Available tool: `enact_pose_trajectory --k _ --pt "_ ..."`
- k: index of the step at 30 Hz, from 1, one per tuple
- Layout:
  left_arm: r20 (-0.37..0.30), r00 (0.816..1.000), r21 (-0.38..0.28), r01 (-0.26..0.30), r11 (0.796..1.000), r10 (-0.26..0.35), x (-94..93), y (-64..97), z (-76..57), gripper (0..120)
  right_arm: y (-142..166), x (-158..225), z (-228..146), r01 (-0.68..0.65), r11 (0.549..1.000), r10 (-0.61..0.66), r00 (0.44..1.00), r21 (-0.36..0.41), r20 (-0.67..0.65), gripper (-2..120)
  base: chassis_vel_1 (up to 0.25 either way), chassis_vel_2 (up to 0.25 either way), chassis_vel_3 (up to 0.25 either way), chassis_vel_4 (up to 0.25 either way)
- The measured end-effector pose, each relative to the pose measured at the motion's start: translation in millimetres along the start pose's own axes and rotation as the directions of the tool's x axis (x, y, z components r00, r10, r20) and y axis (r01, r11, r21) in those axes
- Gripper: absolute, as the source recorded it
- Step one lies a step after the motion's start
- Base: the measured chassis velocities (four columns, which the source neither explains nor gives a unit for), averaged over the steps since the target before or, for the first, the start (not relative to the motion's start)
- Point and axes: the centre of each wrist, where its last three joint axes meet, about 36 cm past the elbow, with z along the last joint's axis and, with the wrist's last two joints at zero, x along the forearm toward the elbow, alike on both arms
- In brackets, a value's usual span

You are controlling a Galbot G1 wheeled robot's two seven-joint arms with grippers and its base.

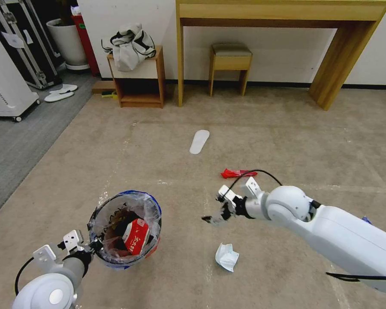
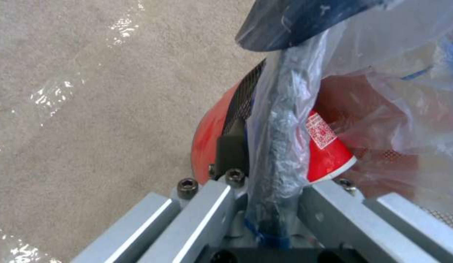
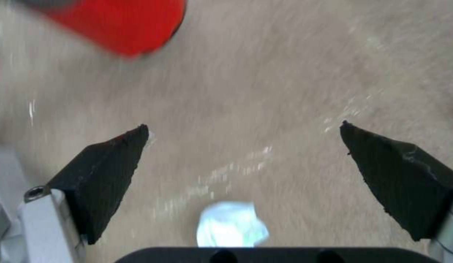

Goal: Pick up the trash bin and place the garbage on the floor into it.

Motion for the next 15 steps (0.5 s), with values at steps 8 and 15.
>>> enact_pose_trajectory --k 8,15 --pt "0.003 1.000 0.008 0.002 1.000 -0.002 -1.3 0.5 0.6 0 1 -21 18 0.052 0.992 -0.037 0.990 0.112 -0.136 100 0.000 0.000 0.000 0.000" --pt "0.004 1.000 0.018 0.007 1.000 -0.007 -1.7 2.0 0.9 0 8 -68 25 0.063 0.984 -0.026 0.977 0.169 -0.210 99 0.000 0.000 0.000 0.000"
